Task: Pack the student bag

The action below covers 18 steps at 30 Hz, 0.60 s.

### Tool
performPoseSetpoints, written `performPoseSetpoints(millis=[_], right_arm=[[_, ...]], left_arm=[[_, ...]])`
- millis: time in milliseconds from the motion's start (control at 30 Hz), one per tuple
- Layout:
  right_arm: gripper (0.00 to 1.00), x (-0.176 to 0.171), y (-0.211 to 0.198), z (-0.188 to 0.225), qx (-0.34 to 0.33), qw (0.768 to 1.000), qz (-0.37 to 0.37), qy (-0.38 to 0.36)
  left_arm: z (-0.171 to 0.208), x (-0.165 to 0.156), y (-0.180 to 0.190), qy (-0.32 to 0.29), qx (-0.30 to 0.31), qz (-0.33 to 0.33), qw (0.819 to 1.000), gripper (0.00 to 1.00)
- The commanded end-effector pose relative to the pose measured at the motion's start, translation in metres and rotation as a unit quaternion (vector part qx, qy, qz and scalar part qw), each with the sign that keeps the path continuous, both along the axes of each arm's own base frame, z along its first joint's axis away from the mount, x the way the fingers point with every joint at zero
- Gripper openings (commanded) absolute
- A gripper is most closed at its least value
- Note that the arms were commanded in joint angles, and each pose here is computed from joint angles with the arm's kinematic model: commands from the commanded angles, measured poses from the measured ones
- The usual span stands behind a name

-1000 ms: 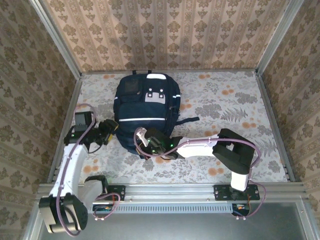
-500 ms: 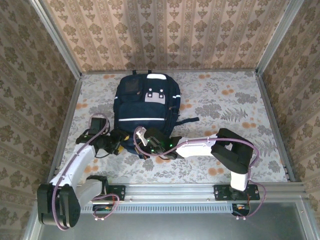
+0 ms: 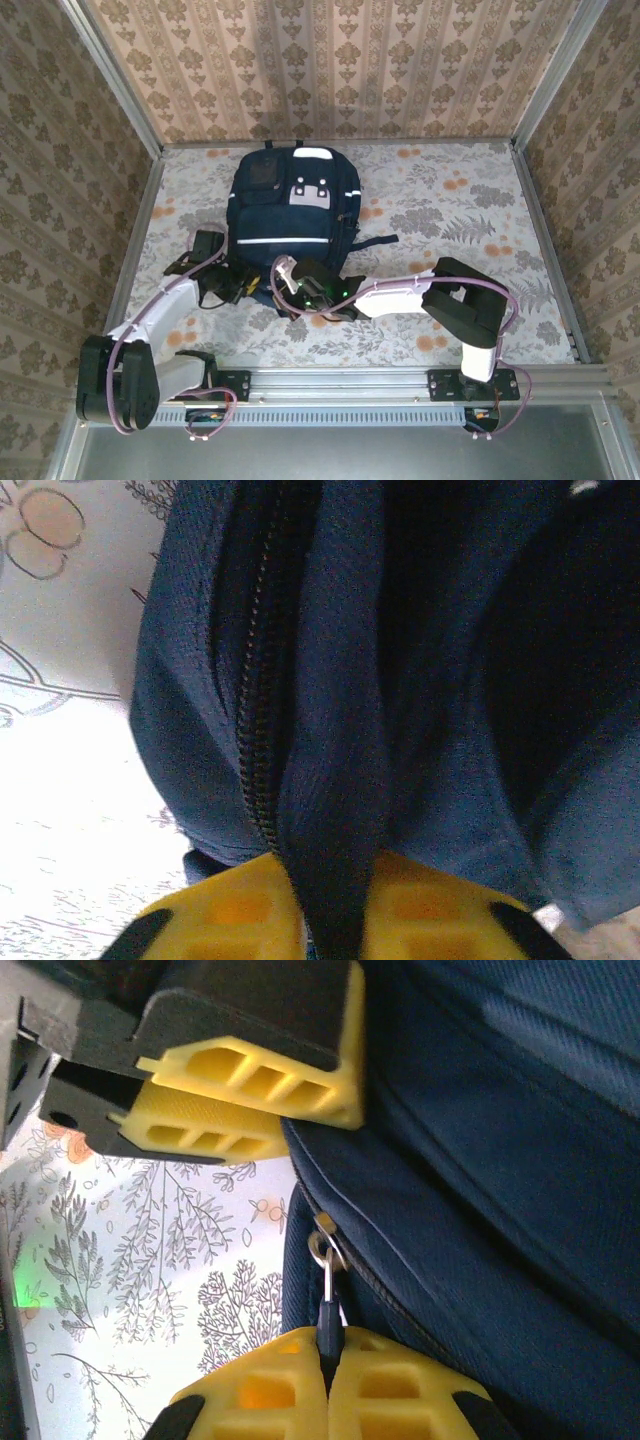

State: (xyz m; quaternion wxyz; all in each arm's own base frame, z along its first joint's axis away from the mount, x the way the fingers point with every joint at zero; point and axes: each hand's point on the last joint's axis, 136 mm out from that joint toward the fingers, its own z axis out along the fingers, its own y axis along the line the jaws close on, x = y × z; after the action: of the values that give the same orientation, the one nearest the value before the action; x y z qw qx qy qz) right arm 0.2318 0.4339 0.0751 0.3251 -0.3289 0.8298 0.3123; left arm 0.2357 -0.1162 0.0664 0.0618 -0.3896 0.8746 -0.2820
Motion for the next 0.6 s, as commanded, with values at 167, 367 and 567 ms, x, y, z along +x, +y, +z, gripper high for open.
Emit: performPoseSetpoints(millis=[167, 367, 567], right_arm=[[0.0, 0.011, -0.065, -0.01, -0.036, 0.997, -0.066, -0.008], [0.0, 0.017, -0.109, -0.015, -0.058, 0.993, -0.098, -0.011], [0.0, 0.037, -0.149, -0.026, -0.09, 0.984, -0.151, 0.022]], left_arm=[[0.013, 0.02, 0.032, -0.025, 0.035, 0.026, 0.999, 0.0], [0.017, 0.021, 0.044, -0.03, 0.038, 0.032, 0.998, 0.0], [0.021, 0.019, 0.057, -0.027, 0.057, 0.037, 0.997, 0.0]])
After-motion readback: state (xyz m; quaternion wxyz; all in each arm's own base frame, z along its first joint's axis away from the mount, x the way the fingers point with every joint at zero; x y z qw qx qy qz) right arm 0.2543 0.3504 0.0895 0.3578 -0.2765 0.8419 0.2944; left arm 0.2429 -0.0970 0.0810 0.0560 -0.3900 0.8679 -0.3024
